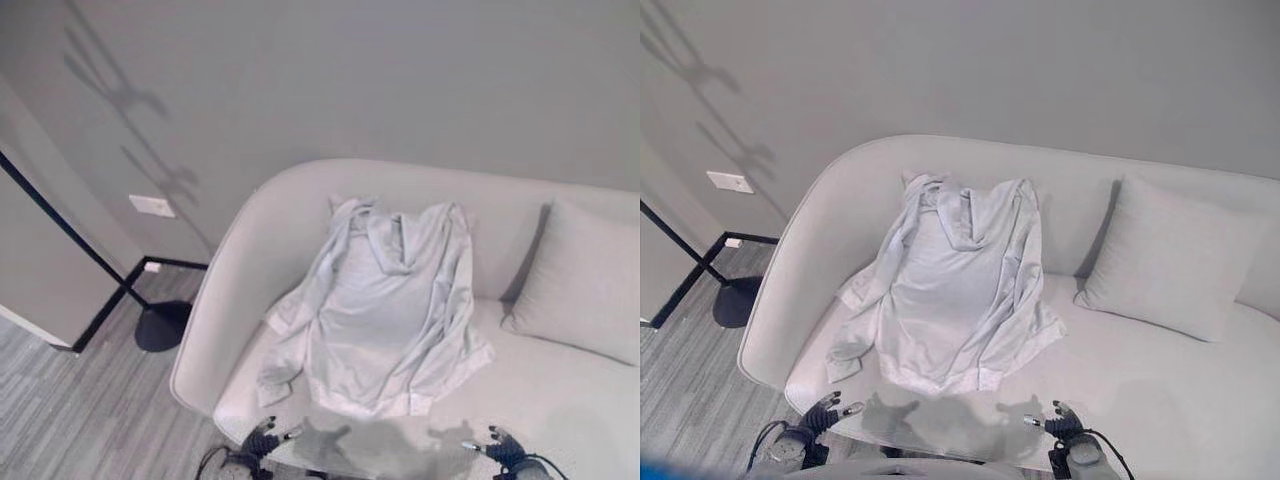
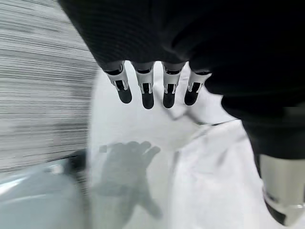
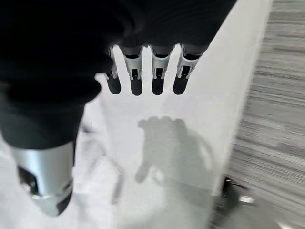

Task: Hang the clothes on the sofa on the clothes rack.

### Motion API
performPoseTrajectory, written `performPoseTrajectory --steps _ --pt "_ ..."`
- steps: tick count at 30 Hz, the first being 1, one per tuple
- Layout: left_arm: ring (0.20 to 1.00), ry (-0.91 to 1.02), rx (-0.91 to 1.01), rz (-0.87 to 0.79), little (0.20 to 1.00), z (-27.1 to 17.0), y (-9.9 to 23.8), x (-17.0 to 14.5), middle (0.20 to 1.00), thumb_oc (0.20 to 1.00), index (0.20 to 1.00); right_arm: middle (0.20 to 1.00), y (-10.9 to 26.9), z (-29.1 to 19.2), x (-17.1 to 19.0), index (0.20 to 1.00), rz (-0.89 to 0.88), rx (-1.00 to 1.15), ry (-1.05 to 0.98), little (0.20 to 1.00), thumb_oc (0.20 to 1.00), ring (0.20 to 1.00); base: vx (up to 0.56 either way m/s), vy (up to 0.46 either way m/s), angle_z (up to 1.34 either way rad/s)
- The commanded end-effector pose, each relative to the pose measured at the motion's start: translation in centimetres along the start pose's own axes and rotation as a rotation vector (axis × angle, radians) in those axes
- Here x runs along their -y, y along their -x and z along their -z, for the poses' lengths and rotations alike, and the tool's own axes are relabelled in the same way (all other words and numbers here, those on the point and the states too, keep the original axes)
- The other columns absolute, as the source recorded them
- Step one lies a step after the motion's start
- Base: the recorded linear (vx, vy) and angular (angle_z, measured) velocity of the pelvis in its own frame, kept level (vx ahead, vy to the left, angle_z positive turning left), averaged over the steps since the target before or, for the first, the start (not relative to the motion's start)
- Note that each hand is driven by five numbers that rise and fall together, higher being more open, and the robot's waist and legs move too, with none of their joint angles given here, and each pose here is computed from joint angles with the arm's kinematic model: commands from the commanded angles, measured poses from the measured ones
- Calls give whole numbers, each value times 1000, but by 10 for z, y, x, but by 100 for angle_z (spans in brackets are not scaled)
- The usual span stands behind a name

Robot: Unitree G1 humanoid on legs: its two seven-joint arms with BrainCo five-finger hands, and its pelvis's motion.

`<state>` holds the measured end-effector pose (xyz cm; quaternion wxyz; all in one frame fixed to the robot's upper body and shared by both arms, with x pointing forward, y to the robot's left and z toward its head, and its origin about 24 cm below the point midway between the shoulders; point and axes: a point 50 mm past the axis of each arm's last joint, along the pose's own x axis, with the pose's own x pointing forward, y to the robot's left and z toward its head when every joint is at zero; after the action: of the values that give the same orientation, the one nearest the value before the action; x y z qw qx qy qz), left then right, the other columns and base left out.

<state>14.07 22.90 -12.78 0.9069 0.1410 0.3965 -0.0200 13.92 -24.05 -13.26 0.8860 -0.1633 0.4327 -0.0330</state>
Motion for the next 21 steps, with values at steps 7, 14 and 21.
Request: performPoseTrajectory --steps 7,14,21 --pt "1000 -7 361 -140 1000 -88 0 -57 1000 1000 1000 1000 0 -86 37 1000 94 364 47 1000 1000 1000 3 5 -2" --pt "1000 -76 561 -184 1000 -156 3 -70 1000 1000 1000 1000 7 -160 37 1000 87 593 112 1000 1000 1000 -5 3 -3" --pt "1000 -144 727 -188 1000 -234 -1 -56 1000 1000 1000 1000 13 -234 32 1000 127 758 166 1000 1000 1000 -65 -9 -6"
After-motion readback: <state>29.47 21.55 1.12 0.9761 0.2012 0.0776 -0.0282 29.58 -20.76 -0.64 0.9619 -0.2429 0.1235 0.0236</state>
